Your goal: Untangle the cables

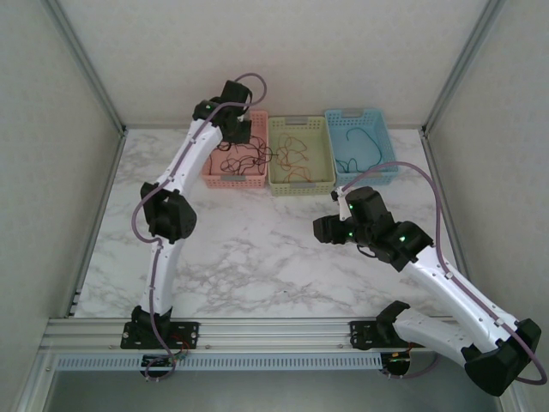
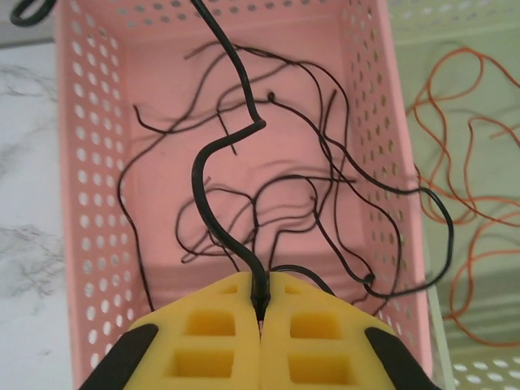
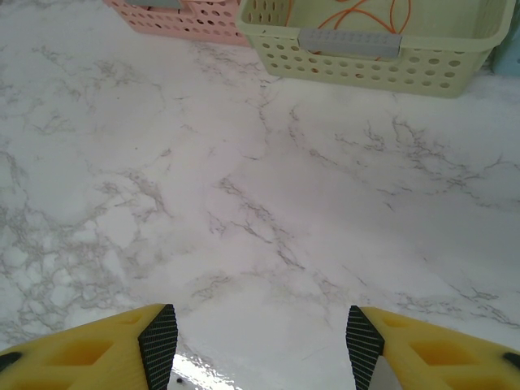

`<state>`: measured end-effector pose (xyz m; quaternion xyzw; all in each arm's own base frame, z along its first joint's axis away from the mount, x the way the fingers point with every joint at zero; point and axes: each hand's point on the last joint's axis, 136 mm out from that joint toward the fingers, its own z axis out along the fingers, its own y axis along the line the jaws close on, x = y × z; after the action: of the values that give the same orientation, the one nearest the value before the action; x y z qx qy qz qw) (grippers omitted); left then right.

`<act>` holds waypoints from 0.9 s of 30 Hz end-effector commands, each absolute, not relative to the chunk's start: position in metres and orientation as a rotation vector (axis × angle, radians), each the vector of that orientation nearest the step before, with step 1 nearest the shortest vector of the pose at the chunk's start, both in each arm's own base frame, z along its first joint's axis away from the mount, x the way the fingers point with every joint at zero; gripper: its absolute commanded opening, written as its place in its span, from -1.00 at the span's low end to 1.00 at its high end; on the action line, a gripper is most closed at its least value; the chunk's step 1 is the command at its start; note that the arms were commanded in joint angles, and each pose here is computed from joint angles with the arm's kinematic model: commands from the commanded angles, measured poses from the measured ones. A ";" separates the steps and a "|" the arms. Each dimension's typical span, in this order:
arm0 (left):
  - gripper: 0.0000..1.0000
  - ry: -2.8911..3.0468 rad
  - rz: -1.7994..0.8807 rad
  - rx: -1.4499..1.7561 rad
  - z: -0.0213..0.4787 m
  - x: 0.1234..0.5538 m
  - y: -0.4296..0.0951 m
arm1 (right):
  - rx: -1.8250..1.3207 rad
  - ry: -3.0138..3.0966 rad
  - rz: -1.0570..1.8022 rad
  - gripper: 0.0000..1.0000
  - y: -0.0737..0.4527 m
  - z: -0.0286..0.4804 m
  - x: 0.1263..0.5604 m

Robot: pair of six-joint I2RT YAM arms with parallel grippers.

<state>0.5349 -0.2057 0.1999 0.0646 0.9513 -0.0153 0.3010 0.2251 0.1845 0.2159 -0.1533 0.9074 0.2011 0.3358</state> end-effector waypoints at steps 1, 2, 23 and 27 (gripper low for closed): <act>-1.00 2.623 -0.153 0.139 0.197 0.512 -0.206 | -0.390 2.360 0.537 0.21 0.186 0.215 0.224; -1.00 2.643 -0.193 0.113 0.193 0.511 -0.207 | -0.390 2.361 0.536 0.21 0.185 0.215 0.224; -1.00 2.769 -0.729 -0.234 0.131 0.546 -0.194 | -0.366 2.380 0.527 0.21 0.182 0.209 0.222; -1.00 2.753 -0.666 -0.244 0.123 0.555 -0.186 | -0.363 2.391 0.529 0.21 0.183 0.205 0.222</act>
<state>0.5464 -0.1778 0.1079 -0.0853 0.9648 -0.2133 0.1278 0.2231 0.1830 0.2076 -0.1459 0.9124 0.1995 0.3262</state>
